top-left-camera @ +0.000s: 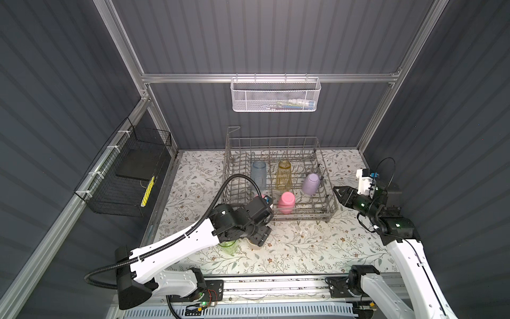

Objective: Load cups into a dish rack
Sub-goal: Pick up the cup from the bottom-center of the table.

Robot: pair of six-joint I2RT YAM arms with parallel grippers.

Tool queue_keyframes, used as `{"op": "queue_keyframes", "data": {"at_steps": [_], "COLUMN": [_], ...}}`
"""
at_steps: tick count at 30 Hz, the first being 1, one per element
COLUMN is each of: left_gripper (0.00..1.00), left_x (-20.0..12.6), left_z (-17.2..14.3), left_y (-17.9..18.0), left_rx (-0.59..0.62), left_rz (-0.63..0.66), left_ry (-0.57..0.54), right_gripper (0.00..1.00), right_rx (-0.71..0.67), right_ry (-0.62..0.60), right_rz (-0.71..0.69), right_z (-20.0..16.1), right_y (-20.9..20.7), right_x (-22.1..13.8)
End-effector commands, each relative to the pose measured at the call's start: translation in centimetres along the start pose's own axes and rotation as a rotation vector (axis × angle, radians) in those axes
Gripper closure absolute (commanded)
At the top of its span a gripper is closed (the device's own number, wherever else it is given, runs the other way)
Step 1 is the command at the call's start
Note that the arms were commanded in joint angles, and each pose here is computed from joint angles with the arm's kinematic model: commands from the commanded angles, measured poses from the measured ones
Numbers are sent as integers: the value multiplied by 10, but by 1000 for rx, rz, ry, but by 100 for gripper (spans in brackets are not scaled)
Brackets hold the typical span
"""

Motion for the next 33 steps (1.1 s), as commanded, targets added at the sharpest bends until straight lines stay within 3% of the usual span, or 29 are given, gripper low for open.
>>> {"op": "queue_keyframes", "data": {"at_steps": [1,7,23,33], "left_gripper": [27,29,46,68], "left_x": [12,36,77,82], "left_z": [-10,-28,-44,-51], "left_y": [-9,-22,-22,-23], "left_rx": [-13,-13,11,6], "left_rz": [2,-16,27,23], "left_ry": [36,78,109,128], "right_gripper": [64,64,64,64], "right_rx": [6,12,25,34], "right_ry": [3,7,16,22], "right_rz": [4,6,11,15], "right_z": [-3,-6,-11,-9], "right_y": [0,-2,-5,-5], "right_x": [-3,-2,0,3]}}
Point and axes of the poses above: each gripper's point midway between its finger pads, its own x axis out along the fingers, its own y axis along the line the jaws close on, z = x × y, the point moved 3 cm from there along -x, back along the fingers, and after that the axes turned 13 degrees about x, right-handed, at the moved point
